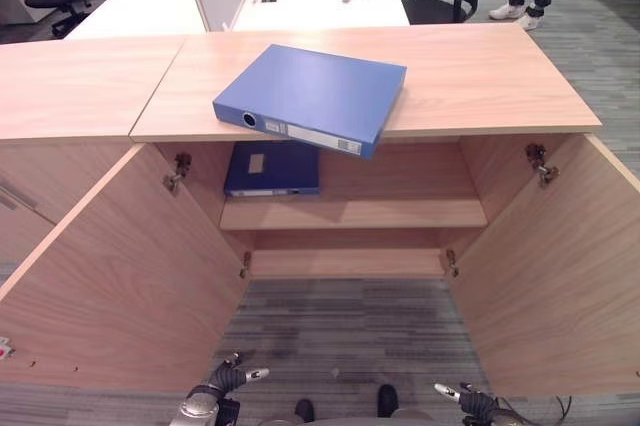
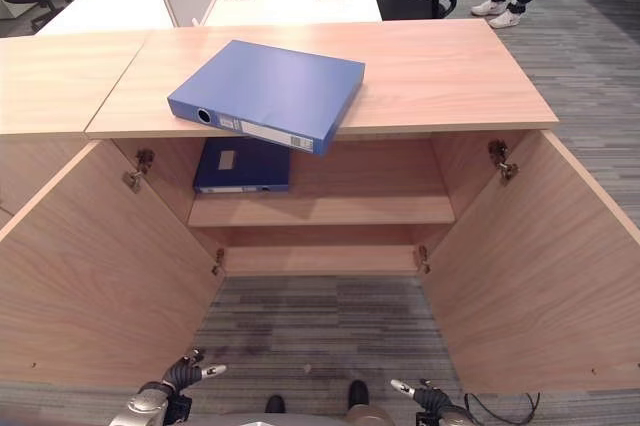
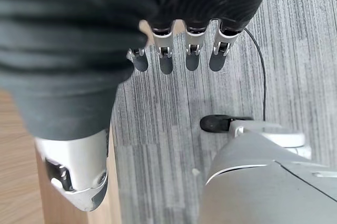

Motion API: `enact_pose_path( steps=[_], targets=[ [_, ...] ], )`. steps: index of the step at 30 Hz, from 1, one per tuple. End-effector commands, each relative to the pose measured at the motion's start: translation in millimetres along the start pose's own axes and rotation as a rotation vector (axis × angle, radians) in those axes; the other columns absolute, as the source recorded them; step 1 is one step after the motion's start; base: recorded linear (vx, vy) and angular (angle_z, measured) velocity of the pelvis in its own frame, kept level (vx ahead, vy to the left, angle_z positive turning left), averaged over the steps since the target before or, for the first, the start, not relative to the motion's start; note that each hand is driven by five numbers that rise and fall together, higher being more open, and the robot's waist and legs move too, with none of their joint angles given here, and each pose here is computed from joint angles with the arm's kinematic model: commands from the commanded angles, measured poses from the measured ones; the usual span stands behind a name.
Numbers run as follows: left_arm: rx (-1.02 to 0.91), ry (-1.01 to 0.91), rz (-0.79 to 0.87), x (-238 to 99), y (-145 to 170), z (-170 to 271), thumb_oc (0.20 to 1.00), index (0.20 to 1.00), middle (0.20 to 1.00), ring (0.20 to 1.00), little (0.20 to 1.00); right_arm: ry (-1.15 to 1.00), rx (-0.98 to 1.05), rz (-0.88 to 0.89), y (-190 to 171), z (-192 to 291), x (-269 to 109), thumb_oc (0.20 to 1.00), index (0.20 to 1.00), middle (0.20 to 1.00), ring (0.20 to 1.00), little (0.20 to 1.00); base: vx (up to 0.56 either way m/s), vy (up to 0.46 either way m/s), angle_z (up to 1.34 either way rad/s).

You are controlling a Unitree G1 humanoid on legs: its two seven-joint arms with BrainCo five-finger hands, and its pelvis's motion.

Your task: Put the empty folder in the office cabinet

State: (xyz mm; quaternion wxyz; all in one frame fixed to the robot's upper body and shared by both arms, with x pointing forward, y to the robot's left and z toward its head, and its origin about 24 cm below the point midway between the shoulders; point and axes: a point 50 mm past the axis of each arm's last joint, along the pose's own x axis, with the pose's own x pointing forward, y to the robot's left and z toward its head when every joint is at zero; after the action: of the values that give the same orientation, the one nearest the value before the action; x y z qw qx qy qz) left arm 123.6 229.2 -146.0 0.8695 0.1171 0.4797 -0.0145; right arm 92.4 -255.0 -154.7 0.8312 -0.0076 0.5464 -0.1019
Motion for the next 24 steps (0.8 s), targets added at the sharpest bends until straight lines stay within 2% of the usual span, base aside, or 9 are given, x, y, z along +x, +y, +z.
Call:
enact_pose_path(
  steps=[1,11,24],
  targets=[
    [0.048,-0.067,0.009,5.0,8.0,22.5,1.000,1.000,1.000,1.000,1.000,-0.024,-0.059,0.011,1.1,13.0,2.1,1.000,1.000,1.000,1.000,1.000,-0.05,0.044,-0.15],
    [0.043,-0.075,0.023,5.2,13.3,25.5,1.000,1.000,1.000,1.000,1.000,-0.016,-0.059,0.028,6.6,8.5,2.0,1.000,1.000,1.000,1.000,1.000,-0.01,0.008,-0.13],
    [0.056,-0.075,-0.017,5.5,-0.9,23.3,1.000,1.000,1.000,1.000,1.000,0.006,-0.100,0.019,-1.2,2.4,0.3,1.000,1.000,1.000,1.000,1.000,0.04,-0.065,0.00]
  ],
)
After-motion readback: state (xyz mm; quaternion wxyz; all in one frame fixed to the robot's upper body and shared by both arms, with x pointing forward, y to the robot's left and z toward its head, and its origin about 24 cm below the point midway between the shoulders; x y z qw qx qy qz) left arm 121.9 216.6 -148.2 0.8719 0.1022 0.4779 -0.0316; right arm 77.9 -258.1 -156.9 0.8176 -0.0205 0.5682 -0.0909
